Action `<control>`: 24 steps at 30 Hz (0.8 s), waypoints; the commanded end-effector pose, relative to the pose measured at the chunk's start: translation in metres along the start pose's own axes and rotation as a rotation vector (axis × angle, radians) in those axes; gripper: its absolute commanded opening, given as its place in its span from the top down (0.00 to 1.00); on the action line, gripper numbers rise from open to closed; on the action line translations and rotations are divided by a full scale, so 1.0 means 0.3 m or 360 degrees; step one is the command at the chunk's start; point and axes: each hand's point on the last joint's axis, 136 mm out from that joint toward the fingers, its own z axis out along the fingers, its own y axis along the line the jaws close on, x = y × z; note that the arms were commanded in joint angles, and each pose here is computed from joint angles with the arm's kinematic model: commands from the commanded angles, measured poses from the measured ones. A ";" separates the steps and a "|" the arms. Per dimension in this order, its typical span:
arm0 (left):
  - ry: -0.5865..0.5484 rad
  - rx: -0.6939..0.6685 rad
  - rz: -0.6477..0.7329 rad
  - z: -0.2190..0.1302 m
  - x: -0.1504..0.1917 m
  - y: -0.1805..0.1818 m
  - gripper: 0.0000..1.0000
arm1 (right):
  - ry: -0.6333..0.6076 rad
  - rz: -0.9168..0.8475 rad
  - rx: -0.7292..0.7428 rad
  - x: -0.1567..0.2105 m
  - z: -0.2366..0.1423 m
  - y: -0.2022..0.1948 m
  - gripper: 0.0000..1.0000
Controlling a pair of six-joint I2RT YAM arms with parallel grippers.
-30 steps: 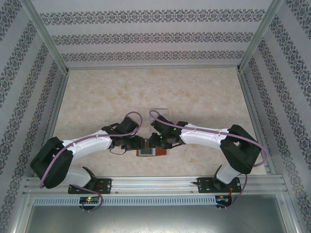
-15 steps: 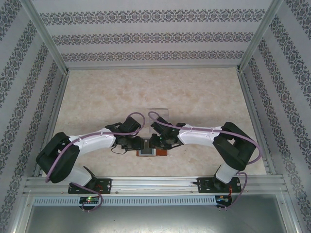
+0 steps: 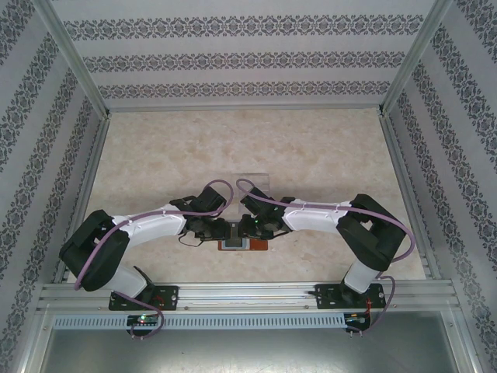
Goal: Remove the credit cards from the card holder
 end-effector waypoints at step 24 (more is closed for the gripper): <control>0.0004 -0.0141 -0.0006 -0.007 0.012 0.067 0.62 | -0.0027 0.0049 0.0188 -0.005 -0.021 -0.080 0.78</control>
